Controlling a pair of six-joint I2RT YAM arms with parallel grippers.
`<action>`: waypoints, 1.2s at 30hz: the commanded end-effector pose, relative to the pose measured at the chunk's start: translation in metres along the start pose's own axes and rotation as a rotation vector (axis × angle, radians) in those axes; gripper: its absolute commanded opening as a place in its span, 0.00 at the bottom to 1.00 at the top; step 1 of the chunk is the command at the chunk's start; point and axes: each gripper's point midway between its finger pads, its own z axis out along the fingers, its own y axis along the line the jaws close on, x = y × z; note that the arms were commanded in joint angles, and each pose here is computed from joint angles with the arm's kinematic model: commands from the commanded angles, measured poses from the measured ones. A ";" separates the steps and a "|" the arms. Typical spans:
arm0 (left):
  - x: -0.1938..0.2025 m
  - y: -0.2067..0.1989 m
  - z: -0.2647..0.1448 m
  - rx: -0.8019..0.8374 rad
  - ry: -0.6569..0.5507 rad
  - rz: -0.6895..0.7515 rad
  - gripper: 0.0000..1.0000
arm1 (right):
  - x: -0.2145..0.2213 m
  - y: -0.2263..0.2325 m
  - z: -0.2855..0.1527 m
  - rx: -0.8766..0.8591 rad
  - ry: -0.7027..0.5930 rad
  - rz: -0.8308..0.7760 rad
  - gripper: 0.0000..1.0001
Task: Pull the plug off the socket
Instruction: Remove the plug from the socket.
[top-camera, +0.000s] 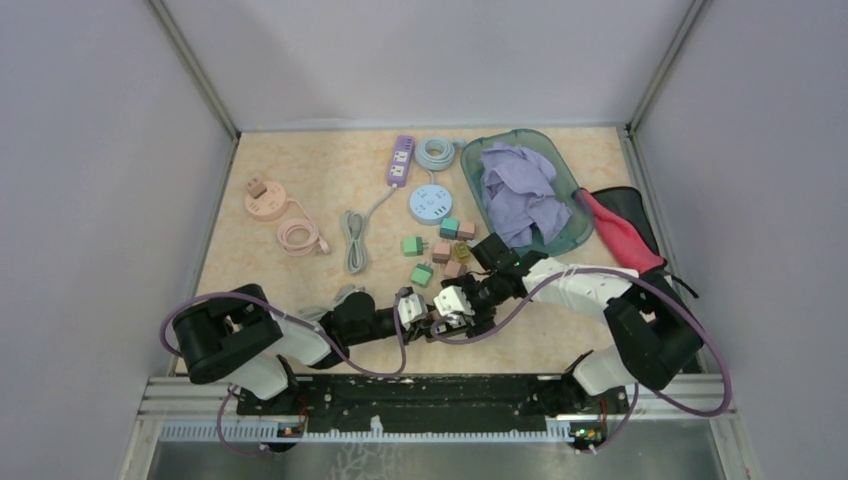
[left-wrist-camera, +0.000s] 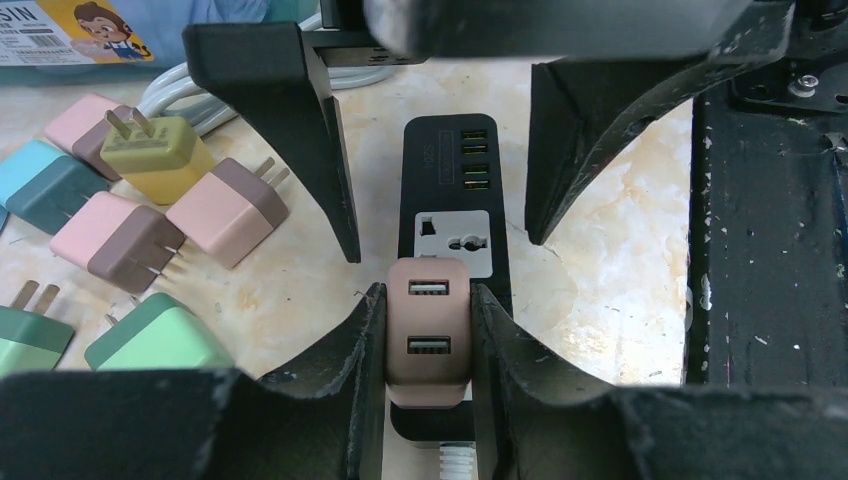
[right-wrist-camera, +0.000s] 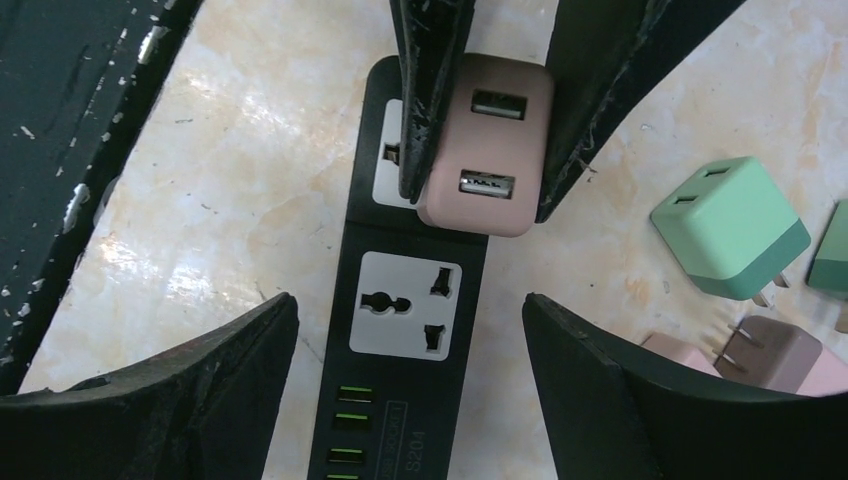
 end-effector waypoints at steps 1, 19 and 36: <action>0.018 0.001 -0.007 -0.019 0.054 -0.029 0.01 | 0.002 -0.010 0.005 0.027 0.032 -0.035 0.80; -0.002 0.006 -0.007 -0.050 -0.057 -0.029 0.01 | 0.001 -0.015 0.011 0.025 0.073 -0.009 0.32; 0.000 0.017 0.010 -0.065 0.004 -0.092 0.01 | -0.002 -0.018 0.013 0.030 0.073 0.018 0.00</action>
